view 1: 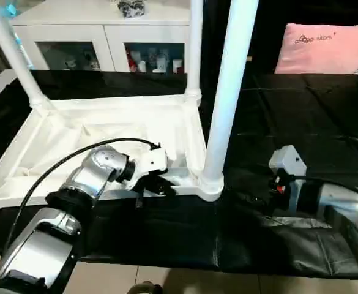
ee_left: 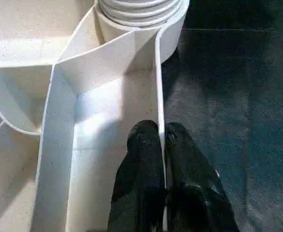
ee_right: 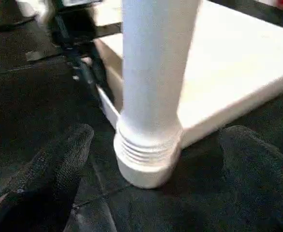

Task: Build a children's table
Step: Rotate leg to tighten

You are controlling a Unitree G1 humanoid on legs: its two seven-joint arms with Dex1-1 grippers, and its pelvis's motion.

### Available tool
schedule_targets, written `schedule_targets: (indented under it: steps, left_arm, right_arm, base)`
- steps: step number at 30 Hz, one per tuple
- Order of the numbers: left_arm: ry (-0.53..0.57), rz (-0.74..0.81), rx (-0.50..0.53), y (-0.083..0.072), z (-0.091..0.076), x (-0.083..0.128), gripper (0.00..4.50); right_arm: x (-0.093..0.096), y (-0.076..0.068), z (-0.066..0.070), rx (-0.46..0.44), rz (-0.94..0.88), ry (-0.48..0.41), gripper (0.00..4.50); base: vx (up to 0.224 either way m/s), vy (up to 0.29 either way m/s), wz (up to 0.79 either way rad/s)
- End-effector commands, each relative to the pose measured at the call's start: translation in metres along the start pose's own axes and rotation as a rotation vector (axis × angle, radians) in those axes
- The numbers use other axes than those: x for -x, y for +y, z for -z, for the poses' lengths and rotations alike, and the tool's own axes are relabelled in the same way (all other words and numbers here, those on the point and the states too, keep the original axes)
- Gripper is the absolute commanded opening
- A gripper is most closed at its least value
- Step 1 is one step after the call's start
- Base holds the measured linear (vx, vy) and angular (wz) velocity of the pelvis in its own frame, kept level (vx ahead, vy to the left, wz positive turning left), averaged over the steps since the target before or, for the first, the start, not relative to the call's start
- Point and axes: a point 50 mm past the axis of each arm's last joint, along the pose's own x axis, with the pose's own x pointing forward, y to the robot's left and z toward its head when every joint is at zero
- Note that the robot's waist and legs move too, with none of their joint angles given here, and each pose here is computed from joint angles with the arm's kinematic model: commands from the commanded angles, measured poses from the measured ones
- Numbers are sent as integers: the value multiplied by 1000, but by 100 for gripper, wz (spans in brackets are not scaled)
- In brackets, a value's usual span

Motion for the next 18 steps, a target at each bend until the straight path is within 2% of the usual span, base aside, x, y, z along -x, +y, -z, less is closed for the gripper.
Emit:
schedule_targets:
  steps: [1,9,10,12,15,18]
  left_arm:
    - [20,74,-112,2,-16,-1,6]
    - [13,124,-148,0,-22,-8,6]
    - [13,127,-150,0,-23,-8,2]
    - [15,138,-155,0,-23,-9,2]
    - [22,163,-169,-2,-24,-11,0]
    - [29,178,-176,-2,-24,-11,0]
  right_arm:
    - [-3,-4,4,38,-54,37,450]
    - [-13,-7,15,29,-168,71,450]
    - [-14,-8,16,27,-176,73,432]
    - [-16,-9,17,22,-197,72,432]
    - [-21,-11,18,33,-234,67,391]
    - [-25,-12,18,43,-265,68,372]
  base:
    - [0,0,0]
    - [0,0,0]
    - [0,0,0]
    - [0,0,0]
    - [0,0,0]
    - [0,0,0]
